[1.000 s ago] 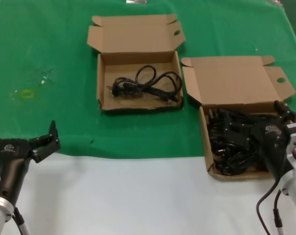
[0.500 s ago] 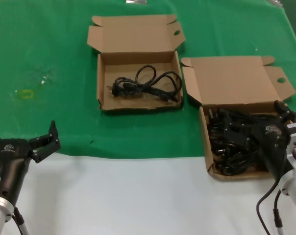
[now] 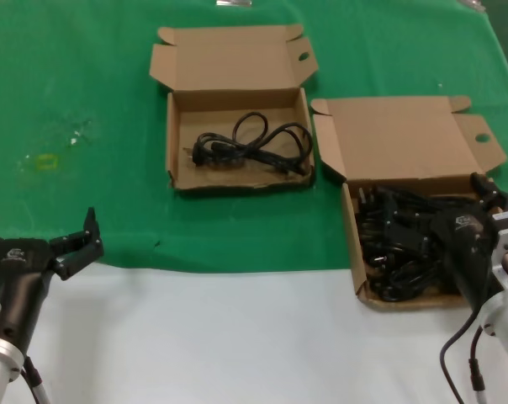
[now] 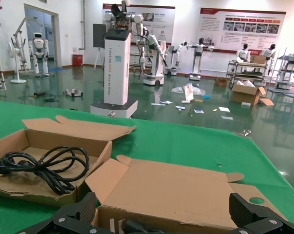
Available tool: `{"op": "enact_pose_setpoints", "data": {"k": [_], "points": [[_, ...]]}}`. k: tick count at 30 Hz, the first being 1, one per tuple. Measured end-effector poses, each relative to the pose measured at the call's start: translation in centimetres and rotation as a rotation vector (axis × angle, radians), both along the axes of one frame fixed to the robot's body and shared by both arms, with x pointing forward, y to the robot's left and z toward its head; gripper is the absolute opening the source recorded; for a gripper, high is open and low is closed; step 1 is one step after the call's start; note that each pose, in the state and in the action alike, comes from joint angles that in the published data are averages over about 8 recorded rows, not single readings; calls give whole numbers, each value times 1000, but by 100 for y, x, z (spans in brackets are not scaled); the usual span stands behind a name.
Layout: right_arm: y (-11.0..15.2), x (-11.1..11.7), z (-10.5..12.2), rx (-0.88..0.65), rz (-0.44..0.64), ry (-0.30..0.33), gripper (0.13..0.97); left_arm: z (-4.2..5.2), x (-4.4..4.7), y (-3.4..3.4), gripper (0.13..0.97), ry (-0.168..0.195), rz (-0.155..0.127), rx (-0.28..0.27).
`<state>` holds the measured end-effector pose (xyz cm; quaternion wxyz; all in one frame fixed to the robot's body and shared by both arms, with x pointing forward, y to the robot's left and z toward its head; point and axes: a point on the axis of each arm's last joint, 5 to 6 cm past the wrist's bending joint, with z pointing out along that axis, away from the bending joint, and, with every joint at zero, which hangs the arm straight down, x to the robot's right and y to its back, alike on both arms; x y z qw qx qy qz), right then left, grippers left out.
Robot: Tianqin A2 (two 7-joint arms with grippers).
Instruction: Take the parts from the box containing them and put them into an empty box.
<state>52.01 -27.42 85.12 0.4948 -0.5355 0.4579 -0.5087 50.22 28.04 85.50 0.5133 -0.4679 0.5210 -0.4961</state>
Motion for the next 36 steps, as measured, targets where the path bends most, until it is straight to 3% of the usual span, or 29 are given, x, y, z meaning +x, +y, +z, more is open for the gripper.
{"op": "enact_pose_setpoints", "data": {"k": [36], "points": [[0,0,0,0,0,0,966,0,0,0,966,0,0,0]]}}
